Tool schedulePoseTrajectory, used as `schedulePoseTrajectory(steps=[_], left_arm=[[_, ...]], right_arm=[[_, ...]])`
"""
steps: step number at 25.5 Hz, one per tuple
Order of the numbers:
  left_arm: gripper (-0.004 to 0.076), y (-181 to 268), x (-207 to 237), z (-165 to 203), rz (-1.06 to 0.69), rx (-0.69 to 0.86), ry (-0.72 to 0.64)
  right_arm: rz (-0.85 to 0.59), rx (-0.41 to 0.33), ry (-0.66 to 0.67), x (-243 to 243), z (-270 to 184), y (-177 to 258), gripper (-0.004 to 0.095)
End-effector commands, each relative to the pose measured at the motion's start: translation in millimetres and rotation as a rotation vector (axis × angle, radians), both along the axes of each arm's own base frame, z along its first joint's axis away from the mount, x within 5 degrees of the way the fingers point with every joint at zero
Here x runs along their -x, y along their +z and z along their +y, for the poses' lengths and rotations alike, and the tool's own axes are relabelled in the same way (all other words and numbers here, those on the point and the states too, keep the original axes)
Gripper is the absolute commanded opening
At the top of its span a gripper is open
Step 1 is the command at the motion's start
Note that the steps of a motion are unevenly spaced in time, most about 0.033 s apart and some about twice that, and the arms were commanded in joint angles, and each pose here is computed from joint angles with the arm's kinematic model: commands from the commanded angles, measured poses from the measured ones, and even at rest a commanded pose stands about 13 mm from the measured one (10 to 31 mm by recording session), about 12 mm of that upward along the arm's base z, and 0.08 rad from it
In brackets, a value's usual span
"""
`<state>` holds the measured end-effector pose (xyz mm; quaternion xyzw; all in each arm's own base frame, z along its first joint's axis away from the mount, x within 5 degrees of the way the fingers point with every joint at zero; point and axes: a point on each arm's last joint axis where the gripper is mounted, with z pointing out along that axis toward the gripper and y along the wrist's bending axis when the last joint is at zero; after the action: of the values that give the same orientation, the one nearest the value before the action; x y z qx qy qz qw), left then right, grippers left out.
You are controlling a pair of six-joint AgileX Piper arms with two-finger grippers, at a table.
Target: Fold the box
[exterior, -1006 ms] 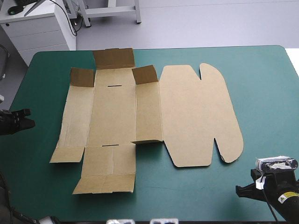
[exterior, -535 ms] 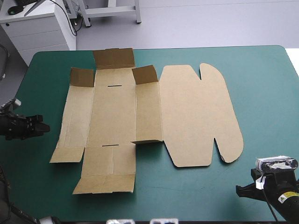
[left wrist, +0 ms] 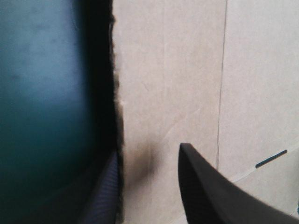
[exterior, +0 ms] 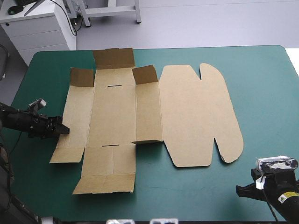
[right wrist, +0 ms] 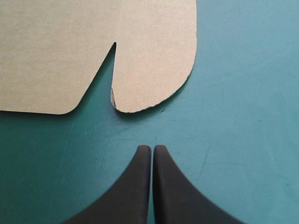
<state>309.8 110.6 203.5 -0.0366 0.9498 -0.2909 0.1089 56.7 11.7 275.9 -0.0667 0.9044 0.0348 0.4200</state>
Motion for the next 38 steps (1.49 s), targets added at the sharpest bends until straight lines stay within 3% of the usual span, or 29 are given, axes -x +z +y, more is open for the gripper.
schedulePoseTrajectory(steps=[1, 4, 5, 6, 7, 32, 34, 38], left_arm=[[0.0294, 21.1, 1.2, -7.4, -0.039, 0.049, -0.020], [0.0263, 21.9, 0.8, -8.8, -0.042, 0.063, -0.019], [0.0211, 21.7, 0.9, -9.1, -0.039, 0.070, -0.021], [0.0047, 21.6, 0.6, -9.9, -0.041, 0.068, -0.026], [0.0001, 21.4, 0.7, -11.0, -0.044, 0.064, -0.042], [0.0007, 21.4, 0.4, -10.8, -0.054, 0.058, -0.052], [0.0037, 21.3, 0.5, -10.8, -0.053, 0.057, -0.053], [0.0217, 21.3, 0.5, -10.8, -0.053, 0.057, -0.053]], right_arm=[[-0.080, 0.004, -0.007, -3.6, -0.6, 13.2, 0.0000], [-0.080, 0.004, -0.007, -3.6, -0.6, 13.2, 0.0000], [-0.080, 0.004, -0.007, -3.6, -0.6, 13.2, 0.0000], [-0.080, 0.004, -0.007, -3.6, -0.6, 13.2, 0.0000], [-0.080, 0.004, -0.007, -3.6, -0.6, 13.2, 0.0000], [-0.080, 0.004, -0.007, -3.6, -0.6, 13.2, 0.0000], [-0.080, 0.004, -0.007, -3.6, -0.6, 13.2, 0.0000], [-0.080, 0.004, -0.007, -3.6, -0.6, 13.2, -0.0001]])
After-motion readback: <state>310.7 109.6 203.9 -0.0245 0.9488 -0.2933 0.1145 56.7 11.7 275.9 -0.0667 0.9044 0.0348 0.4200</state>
